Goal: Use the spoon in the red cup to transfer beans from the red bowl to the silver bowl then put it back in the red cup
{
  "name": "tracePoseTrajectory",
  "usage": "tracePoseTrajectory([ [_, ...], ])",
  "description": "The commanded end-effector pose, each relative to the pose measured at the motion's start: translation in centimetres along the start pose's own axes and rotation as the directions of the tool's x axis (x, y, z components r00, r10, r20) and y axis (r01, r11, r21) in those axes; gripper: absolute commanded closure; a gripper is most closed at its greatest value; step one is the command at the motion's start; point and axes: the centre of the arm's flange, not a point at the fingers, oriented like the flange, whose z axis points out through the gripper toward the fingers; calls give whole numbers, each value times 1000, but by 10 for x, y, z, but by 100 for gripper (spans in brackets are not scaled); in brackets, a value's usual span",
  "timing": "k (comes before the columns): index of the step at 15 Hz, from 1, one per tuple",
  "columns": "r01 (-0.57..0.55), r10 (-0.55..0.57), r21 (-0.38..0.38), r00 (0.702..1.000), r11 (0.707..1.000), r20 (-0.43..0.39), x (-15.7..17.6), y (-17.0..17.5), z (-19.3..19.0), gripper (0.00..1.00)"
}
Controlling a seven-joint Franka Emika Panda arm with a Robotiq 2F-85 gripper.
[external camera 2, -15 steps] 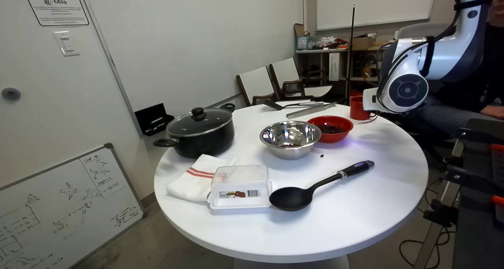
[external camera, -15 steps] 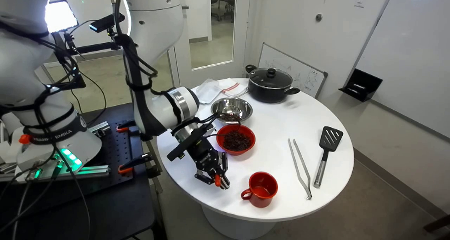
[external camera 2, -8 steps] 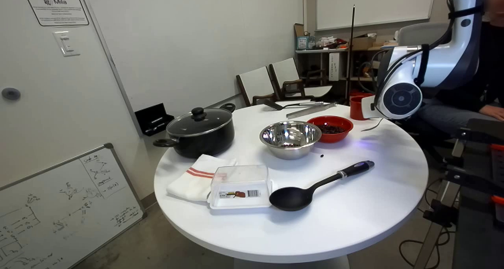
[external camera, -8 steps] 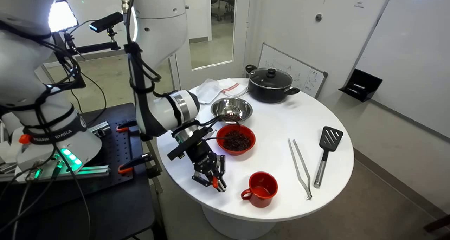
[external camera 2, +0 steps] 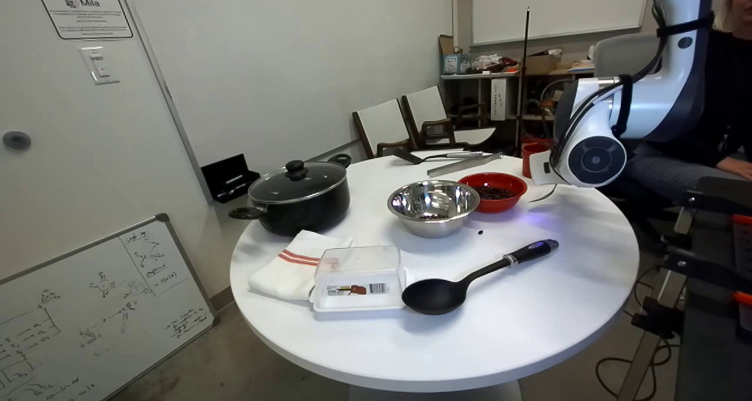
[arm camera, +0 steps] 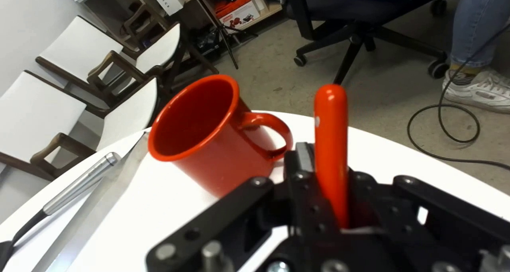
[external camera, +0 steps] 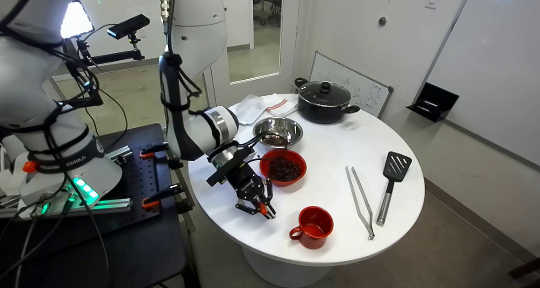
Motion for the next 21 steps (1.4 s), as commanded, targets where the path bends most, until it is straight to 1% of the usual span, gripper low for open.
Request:
tracePoseTrajectory([
  [1, 40, -40, -57, 999, 998, -4, 14, 6, 0, 98],
  [4, 55, -56, -63, 998, 996, -2, 18, 8, 1, 98],
  [6, 90, -90, -41, 996, 995, 2, 14, 9, 1, 98],
  [9, 92, -91, -38, 996, 995, 22, -10, 10, -6, 98],
  [12, 54, -50, -61, 997, 997, 53, -38, 12, -16, 98],
  [16, 27, -13, -89, 989, 996, 147, -67, 21, -26, 98],
  [17, 24, -4, -94, 978, 995, 208, -72, 24, -27, 98],
  [19, 19, 8, -99, 962, 995, 272, -83, 30, -27, 98],
  [21, 8, 25, -102, 948, 995, 318, -92, 36, -27, 98],
])
